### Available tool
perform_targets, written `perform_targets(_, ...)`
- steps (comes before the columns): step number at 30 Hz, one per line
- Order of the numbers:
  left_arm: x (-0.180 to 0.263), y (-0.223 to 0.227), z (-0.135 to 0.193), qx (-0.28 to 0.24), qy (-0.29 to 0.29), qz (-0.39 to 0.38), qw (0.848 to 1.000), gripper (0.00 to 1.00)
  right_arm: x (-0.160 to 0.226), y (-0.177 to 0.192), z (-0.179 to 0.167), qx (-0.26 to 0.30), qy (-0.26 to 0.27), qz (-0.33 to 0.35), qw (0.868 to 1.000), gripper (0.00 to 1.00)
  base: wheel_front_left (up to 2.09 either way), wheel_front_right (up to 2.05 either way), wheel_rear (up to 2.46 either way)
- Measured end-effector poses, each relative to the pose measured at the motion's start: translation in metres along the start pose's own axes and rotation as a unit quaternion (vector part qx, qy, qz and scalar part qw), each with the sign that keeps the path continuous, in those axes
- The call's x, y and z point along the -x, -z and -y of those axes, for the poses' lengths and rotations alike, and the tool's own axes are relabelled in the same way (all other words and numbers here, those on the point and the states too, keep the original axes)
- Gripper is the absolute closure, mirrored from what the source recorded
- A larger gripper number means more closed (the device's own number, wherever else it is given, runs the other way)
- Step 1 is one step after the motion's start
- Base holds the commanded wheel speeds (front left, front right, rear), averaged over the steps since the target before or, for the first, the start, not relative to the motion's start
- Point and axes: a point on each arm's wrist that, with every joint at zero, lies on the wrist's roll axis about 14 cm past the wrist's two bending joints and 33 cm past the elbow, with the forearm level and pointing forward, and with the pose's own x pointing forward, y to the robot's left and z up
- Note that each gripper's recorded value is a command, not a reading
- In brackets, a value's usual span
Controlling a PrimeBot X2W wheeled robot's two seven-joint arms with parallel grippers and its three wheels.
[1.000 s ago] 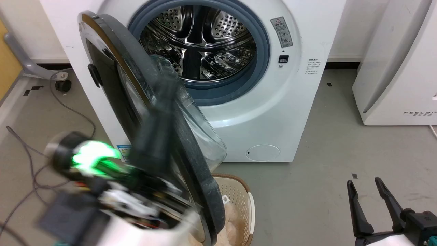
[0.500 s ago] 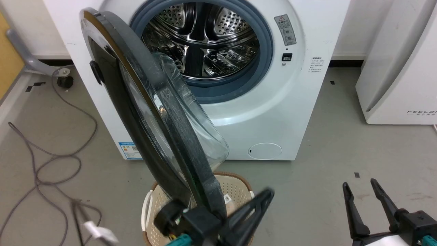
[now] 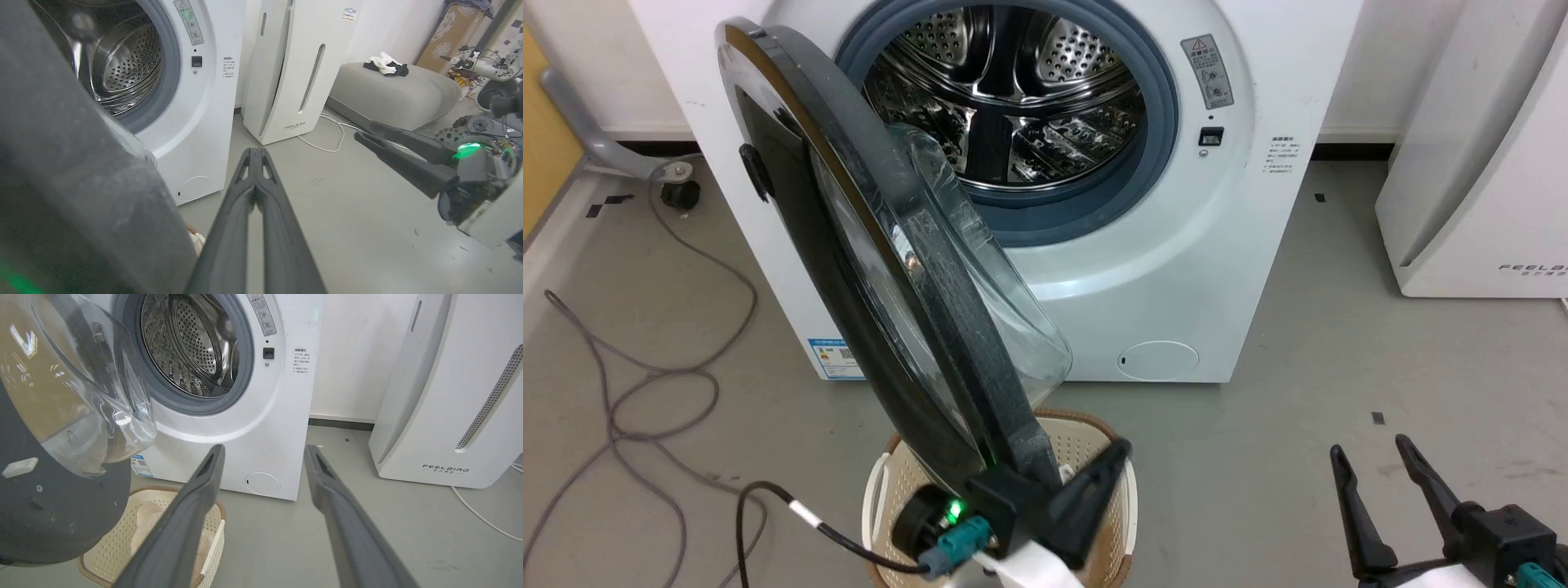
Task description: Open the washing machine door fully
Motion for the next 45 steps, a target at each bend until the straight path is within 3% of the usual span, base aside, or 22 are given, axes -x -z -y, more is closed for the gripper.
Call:
perform_targets(13, 0.003, -0.004, -0.024, 0.006, -0.062, 0.036, 0.997, 1.0, 0.002, 0.003, -0.006, -0.001, -0.008, -0.005, 1.0, 0.0, 0.0, 0.0, 0.0)
perform_targets(32, 0.08, -0.024, -0.061, 0.027, -0.194, 0.066, 0.978, 1.0, -0.019, -0.021, -0.046, 0.002, -0.074, 0.035, 0.997, 0.0, 0.0, 0.0, 0.0)
perform_targets(38, 0.105, -0.028, -0.077, 0.016, -0.242, 0.072, 0.967, 1.0, -0.03, -0.028, -0.07, 0.001, -0.11, 0.043, 0.993, 0.0, 0.0, 0.0, 0.0)
perform_targets(45, 0.139, -0.039, -0.109, -0.004, -0.323, 0.096, 0.941, 1.0, -0.04, -0.03, -0.089, -0.001, -0.14, 0.047, 0.989, 0.0, 0.0, 0.0, 0.0)
